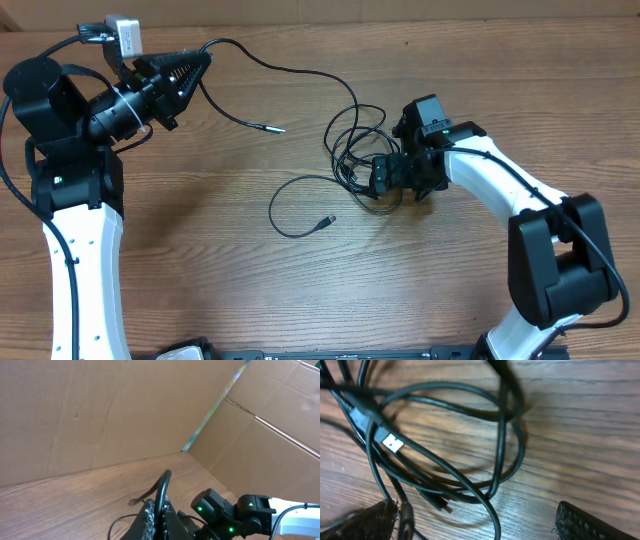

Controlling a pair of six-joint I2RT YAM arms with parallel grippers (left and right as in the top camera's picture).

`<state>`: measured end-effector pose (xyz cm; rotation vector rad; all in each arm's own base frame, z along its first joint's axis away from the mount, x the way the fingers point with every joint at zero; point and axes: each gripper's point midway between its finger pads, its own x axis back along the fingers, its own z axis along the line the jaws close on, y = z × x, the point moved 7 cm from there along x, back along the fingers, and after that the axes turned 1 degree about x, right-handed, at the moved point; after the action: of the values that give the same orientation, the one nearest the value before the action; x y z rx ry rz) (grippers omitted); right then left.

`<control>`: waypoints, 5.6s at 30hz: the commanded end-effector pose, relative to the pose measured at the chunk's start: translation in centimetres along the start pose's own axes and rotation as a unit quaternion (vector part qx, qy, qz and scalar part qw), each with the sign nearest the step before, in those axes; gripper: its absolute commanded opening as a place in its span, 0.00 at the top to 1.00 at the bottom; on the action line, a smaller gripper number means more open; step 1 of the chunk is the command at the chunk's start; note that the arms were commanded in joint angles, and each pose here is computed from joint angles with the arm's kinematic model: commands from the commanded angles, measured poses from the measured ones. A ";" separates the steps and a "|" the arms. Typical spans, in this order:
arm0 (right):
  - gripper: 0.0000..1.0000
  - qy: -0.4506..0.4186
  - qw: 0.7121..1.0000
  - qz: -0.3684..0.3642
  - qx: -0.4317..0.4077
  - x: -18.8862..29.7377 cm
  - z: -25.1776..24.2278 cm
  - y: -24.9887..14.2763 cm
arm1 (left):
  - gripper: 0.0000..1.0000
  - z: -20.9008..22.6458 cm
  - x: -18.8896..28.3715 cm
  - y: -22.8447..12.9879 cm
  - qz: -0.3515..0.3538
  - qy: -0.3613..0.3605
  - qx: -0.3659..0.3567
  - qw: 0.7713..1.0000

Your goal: Untangle cables

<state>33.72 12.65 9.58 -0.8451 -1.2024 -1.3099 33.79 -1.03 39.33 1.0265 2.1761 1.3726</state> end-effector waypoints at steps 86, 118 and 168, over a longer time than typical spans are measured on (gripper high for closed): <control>0.96 -0.219 0.894 -0.196 -0.337 28.8 -22.0 4.0 | 0.96 5.3 2.6 -1.2 -0.006 0.297 0.020 0.955; 0.33 -0.214 0.897 -0.191 -0.337 27.8 -22.3 4.2 | 0.96 5.3 2.6 -1.2 -0.006 0.297 0.020 0.955; 0.00 -0.251 0.816 0.060 -0.518 5.2 -15.0 -3.3 | 0.96 5.3 2.6 -2.1 0.013 0.292 0.042 0.955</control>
<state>33.19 -2.52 10.24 -1.9247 -0.7299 -1.6195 35.28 3.50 34.02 0.7654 2.6970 1.7624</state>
